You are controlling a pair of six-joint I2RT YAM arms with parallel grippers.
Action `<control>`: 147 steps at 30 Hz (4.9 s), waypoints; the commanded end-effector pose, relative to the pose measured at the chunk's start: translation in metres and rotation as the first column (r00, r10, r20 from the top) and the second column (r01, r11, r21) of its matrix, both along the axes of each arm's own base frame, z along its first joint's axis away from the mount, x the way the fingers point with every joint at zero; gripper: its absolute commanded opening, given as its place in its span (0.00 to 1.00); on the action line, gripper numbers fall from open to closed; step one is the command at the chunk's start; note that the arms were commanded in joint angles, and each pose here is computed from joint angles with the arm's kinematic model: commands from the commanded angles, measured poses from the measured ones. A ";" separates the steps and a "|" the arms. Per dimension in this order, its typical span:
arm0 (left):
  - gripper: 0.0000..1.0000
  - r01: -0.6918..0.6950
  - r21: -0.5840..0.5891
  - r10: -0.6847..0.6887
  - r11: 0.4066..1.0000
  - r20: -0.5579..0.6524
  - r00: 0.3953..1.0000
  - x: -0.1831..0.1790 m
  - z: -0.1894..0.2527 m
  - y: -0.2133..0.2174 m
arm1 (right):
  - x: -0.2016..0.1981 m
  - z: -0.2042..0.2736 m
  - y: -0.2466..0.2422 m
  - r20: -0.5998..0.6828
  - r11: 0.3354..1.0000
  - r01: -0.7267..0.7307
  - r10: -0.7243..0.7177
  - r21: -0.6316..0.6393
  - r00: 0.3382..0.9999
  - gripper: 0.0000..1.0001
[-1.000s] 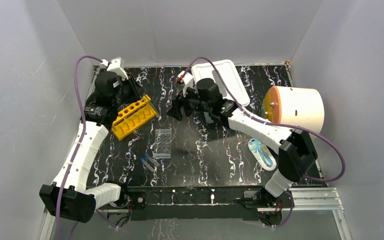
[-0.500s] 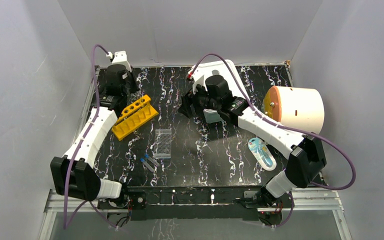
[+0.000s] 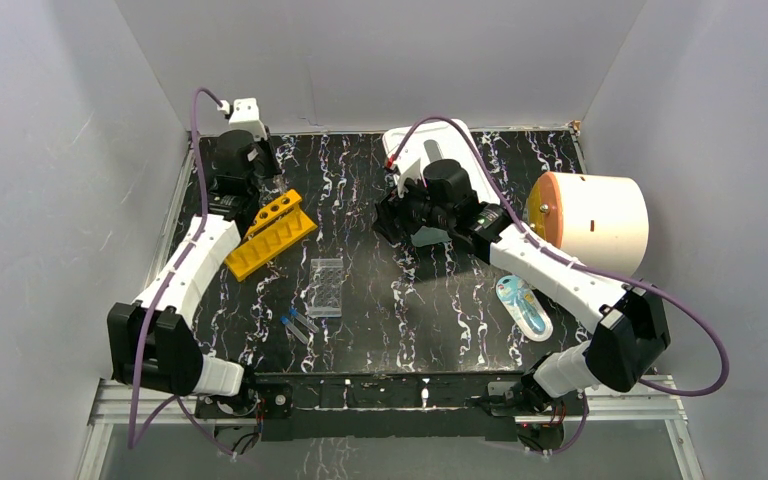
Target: Organize the chemistry lab equipment
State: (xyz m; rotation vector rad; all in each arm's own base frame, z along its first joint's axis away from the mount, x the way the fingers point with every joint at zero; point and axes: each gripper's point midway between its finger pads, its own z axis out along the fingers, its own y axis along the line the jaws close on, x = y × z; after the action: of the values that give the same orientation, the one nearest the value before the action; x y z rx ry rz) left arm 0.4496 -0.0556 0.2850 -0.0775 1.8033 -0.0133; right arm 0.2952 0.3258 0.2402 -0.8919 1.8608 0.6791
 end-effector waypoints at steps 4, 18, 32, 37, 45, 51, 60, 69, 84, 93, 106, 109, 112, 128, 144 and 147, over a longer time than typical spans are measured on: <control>0.08 -0.008 -0.001 0.008 1.000 0.044 0.999 0.005 0.003 0.000 | 0.008 0.011 -0.008 0.059 0.999 0.033 -0.033 0.014 0.998 0.79; 0.08 -0.013 0.013 0.014 1.000 -0.025 1.000 0.006 -0.027 0.001 | 0.014 -0.003 -0.013 0.049 0.998 0.060 -0.060 -0.005 0.997 0.79; 0.08 -0.041 0.022 0.042 0.999 -0.030 0.999 0.012 -0.048 0.005 | 0.018 -0.009 -0.020 0.041 0.997 0.082 -0.082 -0.012 0.996 0.80; 0.08 -0.050 -0.002 0.050 0.999 -0.033 0.998 0.009 -0.060 0.005 | 0.018 -0.011 -0.023 0.036 0.996 0.092 -0.092 -0.015 0.995 0.79; 0.10 -0.085 -0.026 0.084 0.996 -0.025 0.996 0.016 -0.071 0.007 | 0.021 -0.006 -0.025 0.032 0.994 0.105 -0.105 -0.002 0.994 0.80; 0.10 -0.114 -0.019 0.114 0.993 0.009 0.993 0.014 -0.078 0.013 | 0.024 0.000 -0.028 0.038 0.994 0.113 -0.113 0.003 0.993 0.80; 0.12 -0.160 0.026 0.159 0.987 0.029 0.987 0.011 -0.086 0.015 | 0.027 0.002 -0.034 0.035 0.991 0.131 -0.131 -0.005 0.991 0.80; 0.13 -0.178 0.029 0.178 0.984 0.010 0.984 0.006 -0.098 0.018 | 0.025 0.003 -0.041 0.039 0.989 0.147 -0.147 -0.003 0.988 0.80; 0.62 -0.182 -0.035 0.181 0.983 -0.030 0.983 0.007 -0.087 0.013 | 0.017 0.006 -0.045 0.023 0.988 0.155 -0.155 0.024 0.988 0.80; 0.86 -0.172 -0.088 0.174 0.981 0.018 0.984 -0.003 -0.016 0.012 | 0.012 0.012 -0.040 -0.019 0.987 0.145 -0.144 0.062 0.989 0.84; 0.98 -0.239 -0.134 0.222 0.962 -0.129 0.966 -0.068 0.022 0.026 | 0.003 0.019 0.002 -0.044 0.995 0.068 -0.065 0.075 0.997 0.81; 0.98 -0.291 -0.170 0.266 0.942 -0.153 0.952 -0.089 0.033 0.034 | -0.006 0.023 0.028 -0.046 0.998 0.051 -0.049 0.037 0.998 0.77; 0.98 -0.325 -0.223 0.297 0.919 -0.148 0.943 -0.110 0.053 0.040 | -0.022 0.015 0.055 -0.065 1.000 0.029 -0.029 -0.002 0.997 0.72; 0.98 -0.387 -0.289 0.392 0.875 -0.044 0.919 -0.181 0.129 0.071 | -0.139 -0.104 0.181 -0.058 0.933 -0.201 0.193 -0.299 0.980 0.41; 0.98 -0.389 -0.259 0.394 0.884 -0.032 0.918 -0.185 0.135 0.075 | -0.135 -0.174 0.200 -0.100 0.849 -0.156 0.122 -0.505 0.987 0.30; 0.98 -0.400 -0.253 0.406 0.881 -0.030 0.914 -0.186 0.133 0.078 | -0.134 -0.177 0.201 -0.100 0.843 -0.157 0.123 -0.514 0.987 0.30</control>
State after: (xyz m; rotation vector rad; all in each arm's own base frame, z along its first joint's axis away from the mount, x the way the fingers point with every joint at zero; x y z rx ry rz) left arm 0.2722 0.0128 0.4084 -0.6275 1.7565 0.0147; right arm 0.1550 0.5238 0.0531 -1.4018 2.0976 0.3083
